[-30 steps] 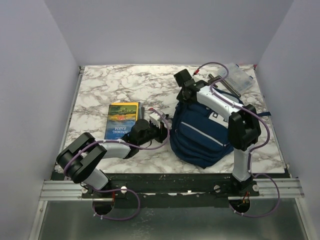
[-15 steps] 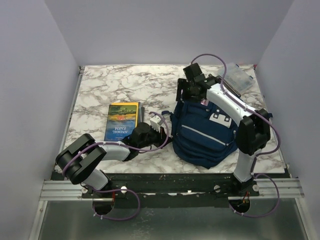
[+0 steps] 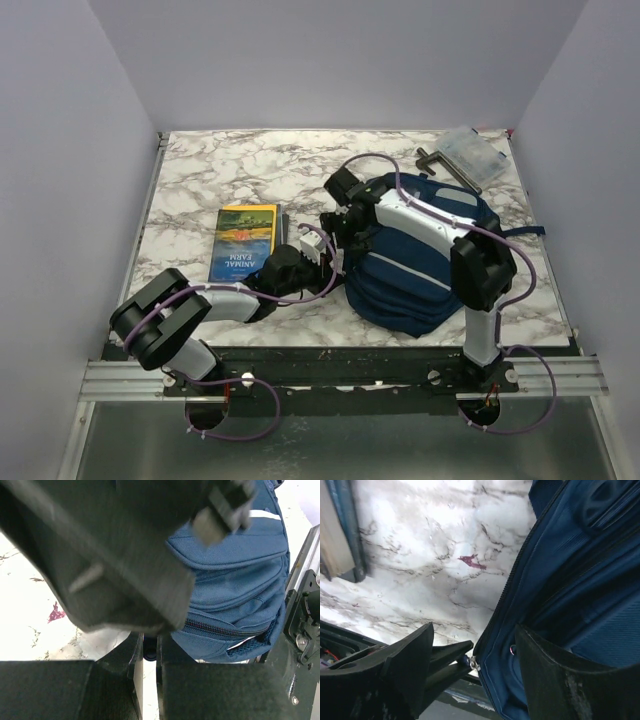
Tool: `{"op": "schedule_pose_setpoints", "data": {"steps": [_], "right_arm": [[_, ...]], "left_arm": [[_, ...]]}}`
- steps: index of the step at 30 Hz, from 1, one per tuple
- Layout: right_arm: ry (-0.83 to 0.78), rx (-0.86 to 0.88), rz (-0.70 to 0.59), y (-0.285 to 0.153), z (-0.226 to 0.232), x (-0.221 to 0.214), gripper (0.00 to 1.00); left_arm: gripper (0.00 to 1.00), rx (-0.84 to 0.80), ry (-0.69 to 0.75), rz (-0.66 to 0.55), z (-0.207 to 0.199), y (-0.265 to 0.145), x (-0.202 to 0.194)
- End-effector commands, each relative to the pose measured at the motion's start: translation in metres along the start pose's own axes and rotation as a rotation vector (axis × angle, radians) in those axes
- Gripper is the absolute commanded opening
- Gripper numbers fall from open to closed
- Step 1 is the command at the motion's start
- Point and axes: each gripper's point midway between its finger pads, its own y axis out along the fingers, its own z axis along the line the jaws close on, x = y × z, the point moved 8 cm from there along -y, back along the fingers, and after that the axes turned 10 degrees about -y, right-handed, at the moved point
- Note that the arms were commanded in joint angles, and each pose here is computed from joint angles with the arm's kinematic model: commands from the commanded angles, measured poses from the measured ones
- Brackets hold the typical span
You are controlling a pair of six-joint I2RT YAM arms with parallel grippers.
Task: Pack the student bag
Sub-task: Unzip the student bag at the center of the board.
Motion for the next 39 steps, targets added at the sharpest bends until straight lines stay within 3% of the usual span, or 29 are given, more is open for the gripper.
{"op": "schedule_pose_setpoints", "data": {"steps": [1, 3, 5, 6, 11, 13, 17, 19, 23, 28, 33, 39], "right_arm": [[0.111, -0.079, 0.056, 0.017, -0.005, -0.012, 0.68], [0.193, -0.123, 0.042, 0.019, -0.007, -0.014, 0.52], [0.256, -0.121, 0.046, 0.022, -0.004, -0.012, 0.05], [0.313, -0.138, 0.057, 0.022, -0.003, -0.011, 0.01], [0.676, -0.226, -0.059, 0.002, 0.005, 0.021, 0.01], [0.824, -0.16, -0.136, -0.01, 0.008, 0.042, 0.01], [1.191, 0.05, -0.432, -0.03, -0.007, 0.078, 0.01], [1.293, 0.08, -0.551, -0.029, -0.025, 0.094, 0.01], [1.455, -0.076, -0.493, -0.018, -0.058, 0.126, 0.01], [1.537, -0.054, -0.505, 0.007, -0.068, 0.135, 0.01], [1.51, -0.111, -0.52, 0.01, -0.072, 0.138, 0.01], [1.528, -0.039, -0.53, 0.003, -0.066, 0.152, 0.01]], "left_arm": [[0.0, -0.051, 0.023, -0.01, -0.008, -0.007, 0.003], [0.0, -0.056, 0.028, -0.015, -0.009, -0.009, 0.004], [0.0, -0.048, 0.032, -0.023, -0.009, -0.011, 0.005], [0.0, -0.047, 0.037, -0.027, -0.01, -0.012, 0.005], [0.0, -0.017, 0.035, -0.04, -0.009, -0.019, 0.006], [0.0, -0.016, 0.032, -0.057, -0.012, -0.023, 0.008], [0.0, 0.008, 0.045, -0.072, -0.013, -0.031, 0.008], [0.0, 0.013, 0.039, -0.071, -0.014, -0.033, 0.007], [0.0, 0.026, -0.002, -0.042, -0.015, -0.031, -0.005], [0.0, -0.048, -0.046, 0.047, -0.034, -0.017, -0.029], [0.0, -0.181, -0.082, 0.074, -0.048, -0.003, -0.04], [0.0, -0.274, 0.024, 0.059, -0.078, 0.025, -0.043]]}}
